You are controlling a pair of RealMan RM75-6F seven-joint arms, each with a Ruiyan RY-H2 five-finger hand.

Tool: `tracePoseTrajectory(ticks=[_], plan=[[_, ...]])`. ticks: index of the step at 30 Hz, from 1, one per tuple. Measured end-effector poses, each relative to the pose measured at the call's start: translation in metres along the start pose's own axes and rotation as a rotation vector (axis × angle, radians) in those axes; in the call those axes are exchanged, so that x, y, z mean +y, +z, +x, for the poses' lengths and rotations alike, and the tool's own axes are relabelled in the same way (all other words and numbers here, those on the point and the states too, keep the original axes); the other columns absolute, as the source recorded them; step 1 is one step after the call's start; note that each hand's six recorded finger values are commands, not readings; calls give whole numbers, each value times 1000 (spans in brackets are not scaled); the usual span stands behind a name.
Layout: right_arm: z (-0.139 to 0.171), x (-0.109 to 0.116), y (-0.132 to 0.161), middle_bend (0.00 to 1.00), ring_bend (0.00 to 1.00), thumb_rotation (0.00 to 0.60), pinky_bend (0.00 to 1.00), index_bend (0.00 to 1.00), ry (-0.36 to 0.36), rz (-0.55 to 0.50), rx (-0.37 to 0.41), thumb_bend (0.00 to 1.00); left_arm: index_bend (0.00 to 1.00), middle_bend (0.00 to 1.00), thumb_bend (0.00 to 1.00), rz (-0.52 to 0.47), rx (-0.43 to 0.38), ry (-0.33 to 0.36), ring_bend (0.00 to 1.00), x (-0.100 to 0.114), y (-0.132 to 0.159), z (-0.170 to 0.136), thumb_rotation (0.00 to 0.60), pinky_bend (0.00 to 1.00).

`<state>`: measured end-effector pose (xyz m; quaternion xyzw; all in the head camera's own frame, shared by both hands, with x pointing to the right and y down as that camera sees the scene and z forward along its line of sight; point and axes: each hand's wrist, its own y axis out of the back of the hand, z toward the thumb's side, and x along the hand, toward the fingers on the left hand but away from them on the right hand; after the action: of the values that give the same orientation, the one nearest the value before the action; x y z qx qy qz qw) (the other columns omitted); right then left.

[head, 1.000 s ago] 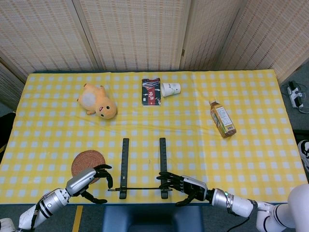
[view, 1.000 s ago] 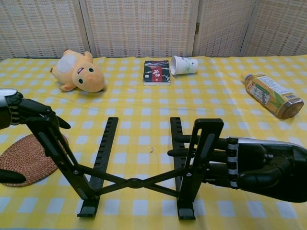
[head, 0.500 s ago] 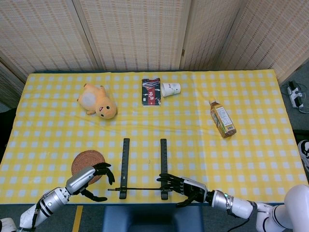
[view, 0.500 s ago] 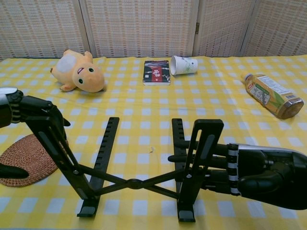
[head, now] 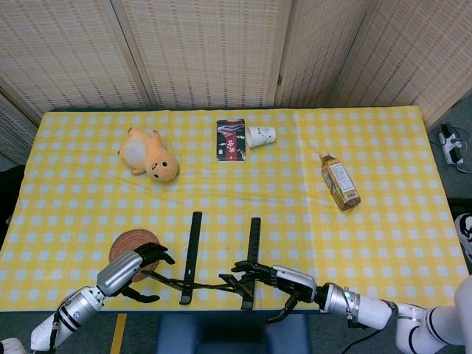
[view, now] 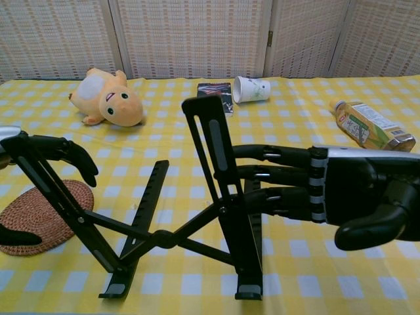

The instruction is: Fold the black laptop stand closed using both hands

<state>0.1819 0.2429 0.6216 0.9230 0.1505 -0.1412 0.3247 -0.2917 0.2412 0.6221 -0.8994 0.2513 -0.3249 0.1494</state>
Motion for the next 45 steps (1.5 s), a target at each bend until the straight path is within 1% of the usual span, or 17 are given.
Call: tracePoseTrajectory(ticks=[4, 9, 13, 18, 22, 26, 33, 37, 41, 45], plan=[[2, -2, 4, 78, 147, 600, 0, 0, -2, 74, -24, 150, 381, 346, 175, 44, 11, -5, 215, -8, 0, 2, 600, 167], [5, 3, -8, 76, 143, 600, 0, 0, -39, 96, -73, 150, 413, 346, 175, 63, 10, -7, 224, -16, 3, 7, 600, 175], [6, 5, -14, 69, 132, 600, 0, 0, -46, 126, -86, 150, 417, 346, 175, 85, 10, -11, 225, -19, 5, 9, 600, 175], [8, 7, -5, 67, 131, 600, 0, 0, -51, 154, -54, 150, 425, 346, 176, 109, 16, -16, 229, -24, 4, 11, 600, 185], [14, 9, 13, 67, 131, 600, 0, 0, -67, 201, -11, 150, 446, 346, 177, 153, 22, -16, 235, -29, 3, 12, 600, 191], [18, 11, 24, 67, 131, 600, 0, 0, -87, 218, 5, 150, 462, 346, 177, 198, 24, -17, 242, -37, 4, 15, 600, 193], [18, 14, 24, 67, 129, 600, 0, 0, -109, 204, 7, 151, 497, 360, 205, 199, 20, -33, 257, -53, 7, 21, 600, 197], [19, 16, 21, 67, 129, 600, 0, 0, -115, 197, 3, 150, 511, 369, 280, 183, 38, -42, 265, -60, 3, 27, 600, 203], [20, 17, 20, 67, 128, 600, 0, 0, -119, 191, 2, 150, 518, 373, 322, 180, 50, -37, 266, -62, 0, 30, 600, 203], [21, 18, 18, 67, 127, 600, 0, 0, -122, 184, 1, 151, 529, 376, 338, 173, 55, -38, 266, -63, -1, 32, 600, 204]])
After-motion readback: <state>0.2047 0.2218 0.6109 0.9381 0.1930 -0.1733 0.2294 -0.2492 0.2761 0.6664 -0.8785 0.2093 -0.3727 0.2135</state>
